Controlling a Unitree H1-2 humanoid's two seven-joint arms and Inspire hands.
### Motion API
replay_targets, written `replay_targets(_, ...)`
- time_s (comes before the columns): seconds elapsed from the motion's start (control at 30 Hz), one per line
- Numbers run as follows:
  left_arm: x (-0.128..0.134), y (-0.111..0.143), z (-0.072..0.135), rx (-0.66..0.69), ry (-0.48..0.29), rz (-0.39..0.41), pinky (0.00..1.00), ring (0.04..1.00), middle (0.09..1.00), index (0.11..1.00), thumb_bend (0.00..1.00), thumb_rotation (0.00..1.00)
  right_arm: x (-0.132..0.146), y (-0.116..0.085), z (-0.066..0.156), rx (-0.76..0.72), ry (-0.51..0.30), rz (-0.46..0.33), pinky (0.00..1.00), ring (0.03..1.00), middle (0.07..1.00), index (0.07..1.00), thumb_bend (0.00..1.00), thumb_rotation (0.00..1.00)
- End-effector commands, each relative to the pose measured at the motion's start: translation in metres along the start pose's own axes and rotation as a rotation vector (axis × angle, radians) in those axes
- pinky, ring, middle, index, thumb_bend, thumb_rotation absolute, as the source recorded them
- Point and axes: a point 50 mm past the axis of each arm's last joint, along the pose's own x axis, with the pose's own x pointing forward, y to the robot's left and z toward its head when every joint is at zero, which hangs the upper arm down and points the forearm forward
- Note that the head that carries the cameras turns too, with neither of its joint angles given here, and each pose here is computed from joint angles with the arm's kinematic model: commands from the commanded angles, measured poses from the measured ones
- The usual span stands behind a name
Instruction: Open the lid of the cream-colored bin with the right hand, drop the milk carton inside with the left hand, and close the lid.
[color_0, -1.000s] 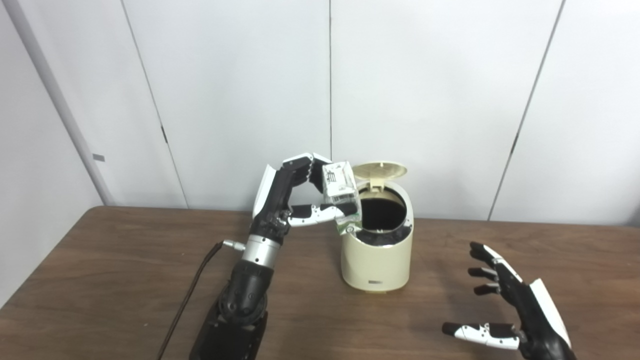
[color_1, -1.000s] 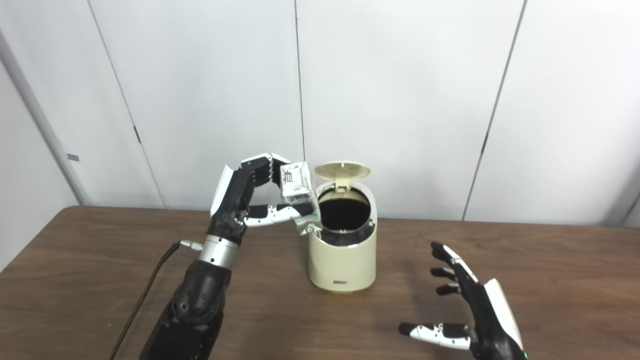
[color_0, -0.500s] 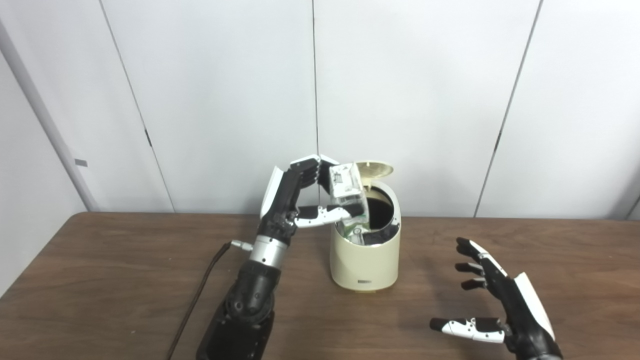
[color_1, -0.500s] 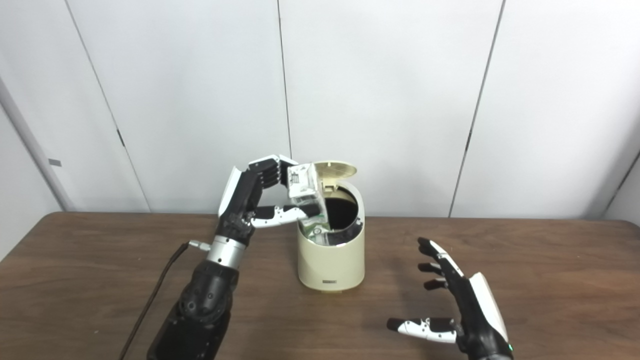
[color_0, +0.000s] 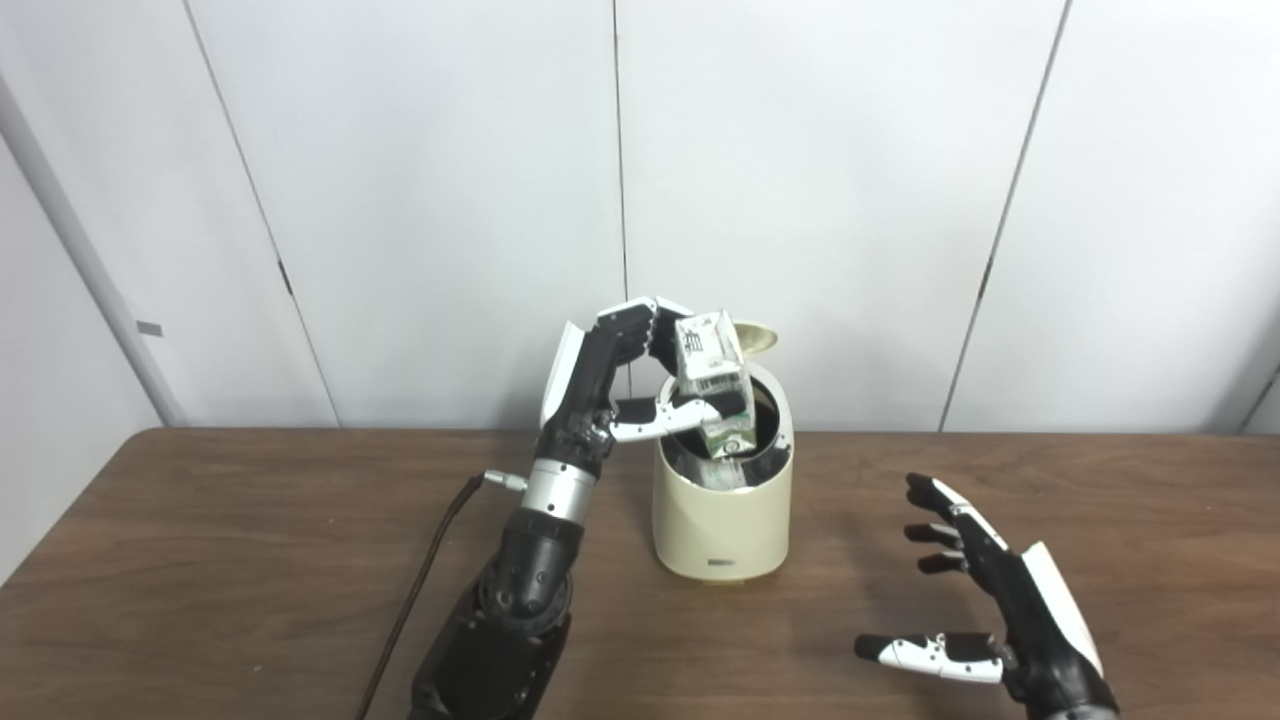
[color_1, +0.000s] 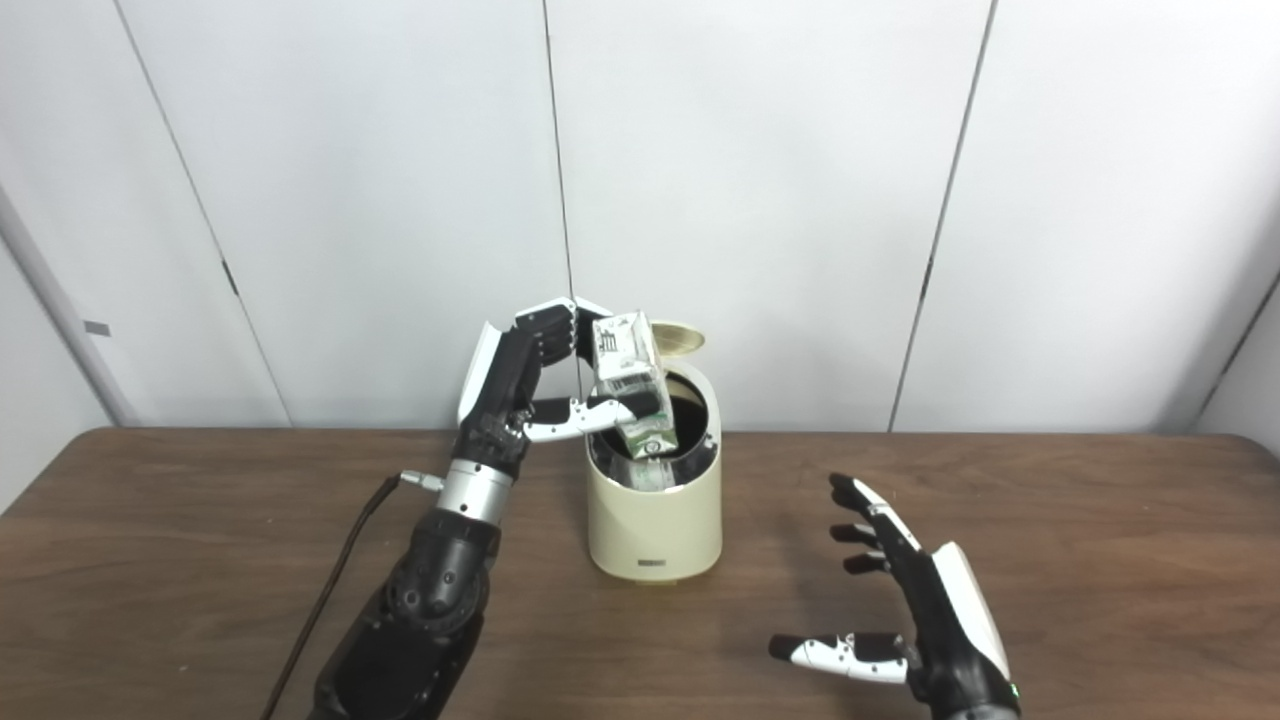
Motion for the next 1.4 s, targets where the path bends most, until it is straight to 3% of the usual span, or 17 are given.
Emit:
replay_targets(0.0,0.031,0.005,0.026,0.008,-0.131,0.03,0.45,0.451,0.481,0.5,0.5,0.0,0.004,-0.007,0.011,-0.003,-0.07,-0.027,0.65,0.779,0.878,0.886,0.76,0.06)
replay_targets(0.3,0.03,-0.001,0.019,0.179,-0.187,0.093,0.45,0.451,0.485,0.501,0.5,0.0,0.0,-0.008,0.011,0.001,-0.067,-0.031,0.65,0.779,0.877,0.886,0.76,0.09)
replay_targets(0.5,0.024,-0.006,0.01,0.33,-0.296,0.137,0.46,0.449,0.483,0.502,0.5,0.0,-0.002,-0.009,0.007,0.003,-0.066,-0.03,0.67,0.795,0.877,0.888,0.76,0.11)
replay_targets(0.8,0.02,-0.01,0.002,0.383,-0.357,0.176,0.46,0.454,0.477,0.497,0.51,0.0,-0.006,-0.01,0.005,-0.005,-0.062,-0.033,0.67,0.788,0.87,0.885,0.76,0.15)
replay_targets(1.07,0.014,-0.014,-0.005,0.383,-0.329,0.159,0.47,0.459,0.478,0.497,0.51,0.0,-0.009,-0.011,0.004,-0.003,-0.063,-0.03,0.67,0.793,0.871,0.888,0.76,0.18)
replay_targets(1.37,0.007,-0.015,-0.014,0.366,-0.238,0.09,0.48,0.463,0.486,0.493,0.51,0.0,-0.01,-0.01,0.002,0.018,-0.062,-0.029,0.66,0.793,0.876,0.887,0.75,0.16)
